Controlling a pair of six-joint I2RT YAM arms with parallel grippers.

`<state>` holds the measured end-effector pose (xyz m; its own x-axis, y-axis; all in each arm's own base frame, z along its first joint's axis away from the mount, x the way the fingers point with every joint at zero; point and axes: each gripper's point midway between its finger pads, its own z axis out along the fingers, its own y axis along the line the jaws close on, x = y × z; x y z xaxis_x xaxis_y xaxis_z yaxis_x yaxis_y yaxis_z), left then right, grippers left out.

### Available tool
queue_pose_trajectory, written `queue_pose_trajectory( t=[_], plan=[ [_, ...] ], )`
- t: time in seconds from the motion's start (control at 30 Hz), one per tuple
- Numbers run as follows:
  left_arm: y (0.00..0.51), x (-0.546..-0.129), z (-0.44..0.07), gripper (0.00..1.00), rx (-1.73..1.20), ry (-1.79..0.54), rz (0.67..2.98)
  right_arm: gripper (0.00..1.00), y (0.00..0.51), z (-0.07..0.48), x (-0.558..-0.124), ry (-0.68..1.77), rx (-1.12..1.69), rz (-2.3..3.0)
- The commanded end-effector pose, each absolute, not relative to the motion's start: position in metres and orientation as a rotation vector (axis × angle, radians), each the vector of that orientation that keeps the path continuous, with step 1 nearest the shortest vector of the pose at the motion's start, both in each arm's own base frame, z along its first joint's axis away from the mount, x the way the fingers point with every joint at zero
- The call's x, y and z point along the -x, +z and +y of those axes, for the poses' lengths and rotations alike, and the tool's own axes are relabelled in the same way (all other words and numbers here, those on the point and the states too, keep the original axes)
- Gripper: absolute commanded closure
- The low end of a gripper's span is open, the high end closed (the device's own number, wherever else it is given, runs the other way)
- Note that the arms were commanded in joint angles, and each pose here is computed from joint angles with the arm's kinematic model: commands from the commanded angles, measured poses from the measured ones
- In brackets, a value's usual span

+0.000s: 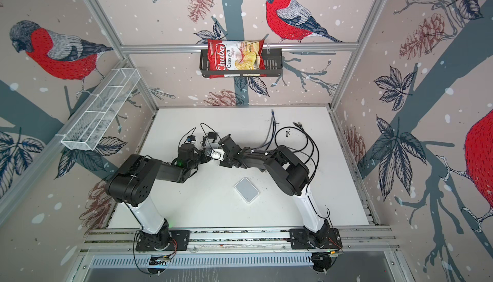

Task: Insert the plug into the switch port
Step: 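Push the black plug into the switch port with the right gripper, then open both grippers and lift away from the switch and plug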

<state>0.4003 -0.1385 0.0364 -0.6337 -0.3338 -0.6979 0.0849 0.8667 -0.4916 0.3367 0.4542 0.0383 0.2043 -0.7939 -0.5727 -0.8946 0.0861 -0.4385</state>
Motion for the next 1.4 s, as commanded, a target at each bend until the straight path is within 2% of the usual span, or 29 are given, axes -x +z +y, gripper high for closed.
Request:
queue_pose_trajectory(
  t=[0.0, 0.33, 0.8, 1.1, 1.3, 1.37],
  plan=[
    [0.07, -0.377, -0.204, 0.43, -0.099, -0.984, 2.107, 1.0, 0.09, 0.523, -0.303, 0.403, 1.717, 1.22],
    [0.078, -0.375, -0.213, 0.44, -0.129, -0.997, 2.082, 1.0, 0.089, 0.528, -0.313, 0.381, 1.67, 1.247],
    [0.107, -0.399, -0.158, 0.39, 0.01, -0.77, 2.05, 0.99, 0.092, 0.49, -0.363, 0.247, 1.62, 1.314],
    [0.111, -0.407, -0.134, 0.33, 0.079, -0.646, 2.057, 0.97, 0.064, 0.488, -0.395, 0.233, 1.654, 1.375],
    [0.103, -0.403, -0.122, 0.27, 0.125, -0.583, 2.092, 0.94, 0.044, 0.489, -0.391, 0.256, 1.697, 1.403],
    [0.1, -0.402, -0.118, 0.24, 0.146, -0.559, 2.104, 0.89, 0.039, 0.489, -0.387, 0.269, 1.703, 1.417]
  ],
)
